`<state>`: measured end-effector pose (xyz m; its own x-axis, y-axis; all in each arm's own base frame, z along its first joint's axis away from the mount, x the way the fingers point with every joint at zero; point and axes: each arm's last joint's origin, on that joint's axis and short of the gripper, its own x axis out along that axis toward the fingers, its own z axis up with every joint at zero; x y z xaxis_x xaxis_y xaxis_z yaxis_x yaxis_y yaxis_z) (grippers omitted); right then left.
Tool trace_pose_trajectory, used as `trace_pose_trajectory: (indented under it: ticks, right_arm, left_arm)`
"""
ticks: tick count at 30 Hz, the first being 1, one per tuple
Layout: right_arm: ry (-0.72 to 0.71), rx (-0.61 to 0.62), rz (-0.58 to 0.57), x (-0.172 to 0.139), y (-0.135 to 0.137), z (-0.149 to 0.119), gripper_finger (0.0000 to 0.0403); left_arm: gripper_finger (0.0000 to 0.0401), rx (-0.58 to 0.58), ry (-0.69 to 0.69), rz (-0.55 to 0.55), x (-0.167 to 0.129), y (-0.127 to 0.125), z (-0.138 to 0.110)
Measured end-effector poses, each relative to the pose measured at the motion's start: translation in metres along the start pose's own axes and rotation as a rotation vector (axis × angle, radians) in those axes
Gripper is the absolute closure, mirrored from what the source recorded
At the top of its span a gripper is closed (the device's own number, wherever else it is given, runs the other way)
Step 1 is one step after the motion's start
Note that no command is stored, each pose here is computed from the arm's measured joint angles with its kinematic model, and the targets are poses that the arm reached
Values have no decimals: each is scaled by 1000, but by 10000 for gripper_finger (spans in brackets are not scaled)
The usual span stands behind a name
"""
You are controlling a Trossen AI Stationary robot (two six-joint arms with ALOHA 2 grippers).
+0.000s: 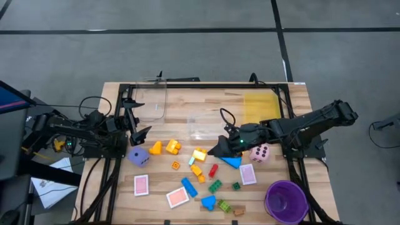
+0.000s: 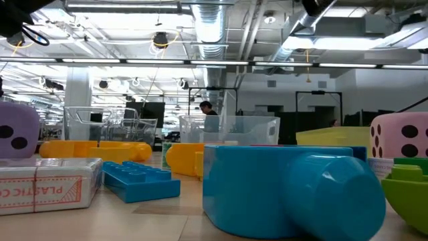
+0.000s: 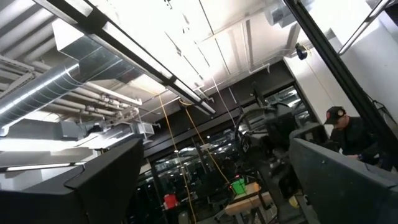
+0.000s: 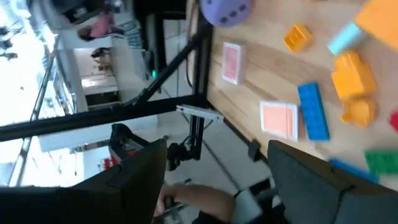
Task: Pick & Place Toys
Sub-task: Put the pink die into the top transparent bin
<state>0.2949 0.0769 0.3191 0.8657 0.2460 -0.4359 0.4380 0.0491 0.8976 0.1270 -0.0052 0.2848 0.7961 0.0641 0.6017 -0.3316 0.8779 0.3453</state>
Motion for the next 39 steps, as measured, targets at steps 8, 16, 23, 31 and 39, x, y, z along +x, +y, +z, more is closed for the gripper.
trace_pose_trajectory:
  ticks: [8, 16, 23, 31, 39]
  right_arm:
    - [137, 98, -40, -1, -2, 12, 132]
    - [202, 191, -17, -2, 2, 18, 132]
    - [187, 34, 16, -2, 3, 22, 132]
    - [181, 76, 22, -2, 4, 22, 132]
    - [173, 105, 17, -3, 4, 24, 132]
  left_arm:
    - [1, -2, 1, -1, 0, 0, 0]
    - [1, -2, 3, -2, 0, 0, 0]
    - [1, -2, 3, -2, 0, 0, 0]
    - [7, -3, 2, -1, 0, 0, 0]
    - [19, -2, 3, -1, 0, 0, 0]
